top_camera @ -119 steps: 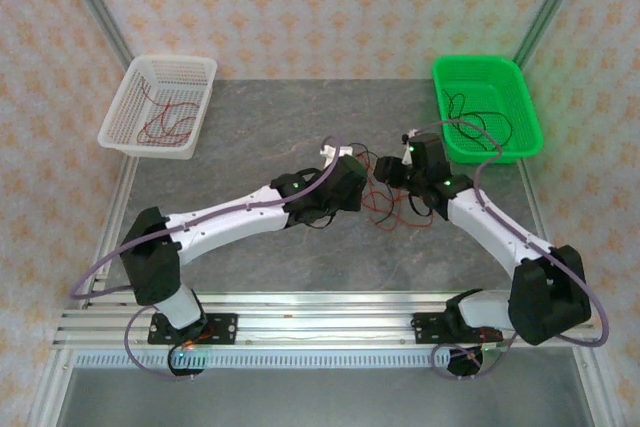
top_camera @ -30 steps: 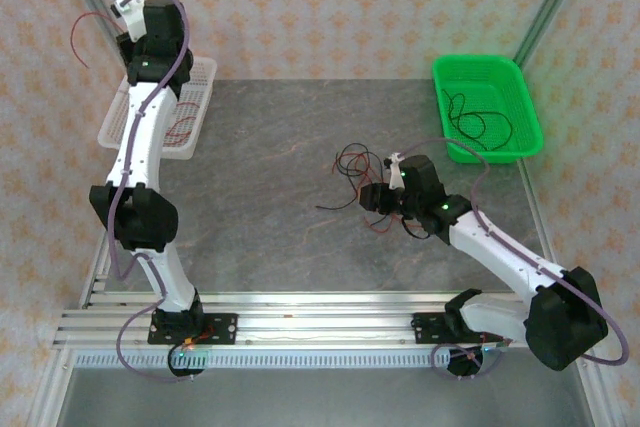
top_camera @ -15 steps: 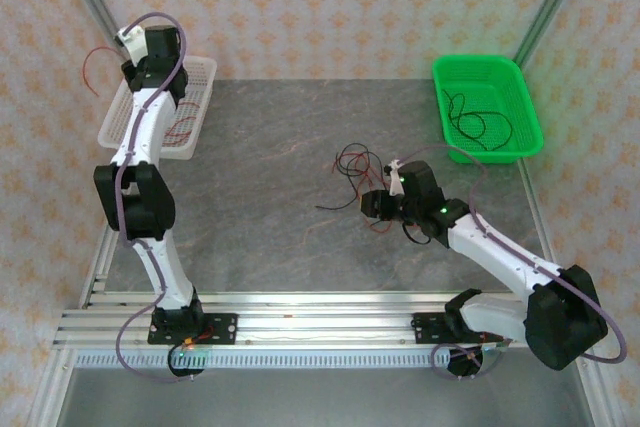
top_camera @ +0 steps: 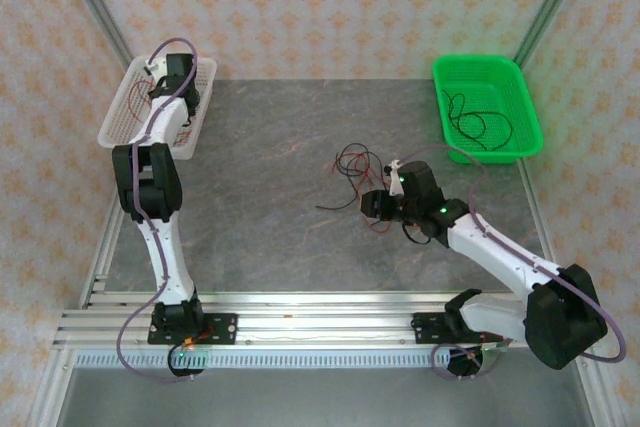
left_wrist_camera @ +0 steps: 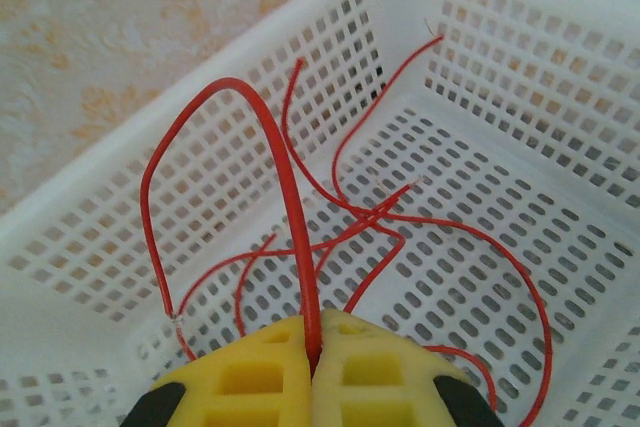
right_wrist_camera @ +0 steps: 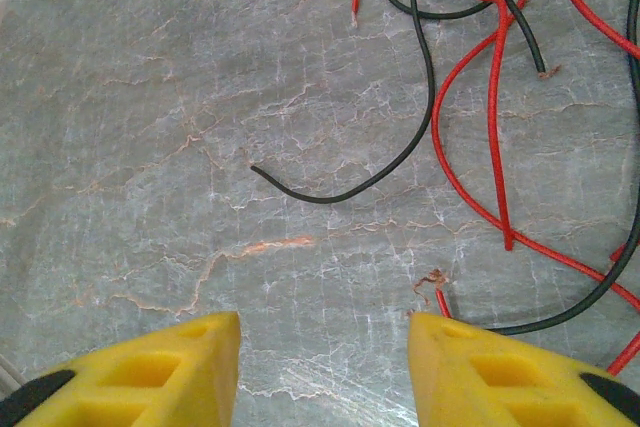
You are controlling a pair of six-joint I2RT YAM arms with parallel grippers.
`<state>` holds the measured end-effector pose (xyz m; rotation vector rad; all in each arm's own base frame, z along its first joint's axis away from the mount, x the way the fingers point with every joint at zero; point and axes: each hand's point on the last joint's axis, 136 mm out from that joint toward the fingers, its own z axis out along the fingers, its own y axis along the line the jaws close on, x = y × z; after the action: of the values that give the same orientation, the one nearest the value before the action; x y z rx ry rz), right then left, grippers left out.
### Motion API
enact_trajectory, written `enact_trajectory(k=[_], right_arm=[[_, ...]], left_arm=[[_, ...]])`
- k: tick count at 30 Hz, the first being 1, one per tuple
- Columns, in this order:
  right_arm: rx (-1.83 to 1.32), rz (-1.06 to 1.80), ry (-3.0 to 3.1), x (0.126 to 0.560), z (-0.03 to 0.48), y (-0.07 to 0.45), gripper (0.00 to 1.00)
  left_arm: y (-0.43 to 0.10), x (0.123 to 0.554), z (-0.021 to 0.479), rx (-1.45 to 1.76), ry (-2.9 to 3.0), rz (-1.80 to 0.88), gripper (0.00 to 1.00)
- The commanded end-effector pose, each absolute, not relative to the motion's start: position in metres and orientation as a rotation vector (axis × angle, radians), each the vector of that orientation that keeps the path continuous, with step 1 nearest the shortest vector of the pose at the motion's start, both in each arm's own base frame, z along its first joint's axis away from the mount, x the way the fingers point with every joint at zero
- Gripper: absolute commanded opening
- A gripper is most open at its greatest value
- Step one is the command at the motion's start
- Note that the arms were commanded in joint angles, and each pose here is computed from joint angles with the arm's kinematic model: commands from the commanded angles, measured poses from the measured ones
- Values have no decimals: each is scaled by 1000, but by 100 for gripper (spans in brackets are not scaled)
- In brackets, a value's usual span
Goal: Untangle the cables
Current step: Place the cable into the container.
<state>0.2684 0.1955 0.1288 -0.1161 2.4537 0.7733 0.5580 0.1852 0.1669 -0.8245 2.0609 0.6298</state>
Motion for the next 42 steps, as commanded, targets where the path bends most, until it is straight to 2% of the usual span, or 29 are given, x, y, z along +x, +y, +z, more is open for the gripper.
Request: enact_trajectory(k=[1, 5, 8, 13, 16, 18, 24, 29, 37, 42], right_arm=[[-96, 752, 2464, 267, 126, 192, 47], [-93, 750, 2462, 267, 126, 192, 47], [-92, 752, 2462, 267, 126, 192, 47], [-94, 757, 2465, 266, 126, 193, 48], [-91, 756, 2461, 265, 128, 191, 48], [-92, 755, 2458, 264, 129, 191, 48], [-94, 749, 2461, 261, 127, 189, 48], [-52, 693, 2479, 262, 122, 181, 48], [35, 524, 2547, 275, 107, 165, 48], [27, 460, 2567, 296, 95, 170, 46]], left_arm=[[194, 557, 152, -898, 2068, 578, 0], [197, 557, 140, -939, 2089, 503, 0], [194, 559, 138, -949, 2098, 456, 15], [189, 561, 145, -966, 2096, 396, 53], [188, 561, 153, -984, 2093, 373, 69], [186, 561, 160, -994, 2087, 353, 74], [181, 560, 189, -1002, 2045, 284, 80], [167, 559, 223, -964, 2022, 167, 81], [124, 553, 280, -819, 2058, -56, 81], [83, 554, 294, -672, 2097, -183, 81]])
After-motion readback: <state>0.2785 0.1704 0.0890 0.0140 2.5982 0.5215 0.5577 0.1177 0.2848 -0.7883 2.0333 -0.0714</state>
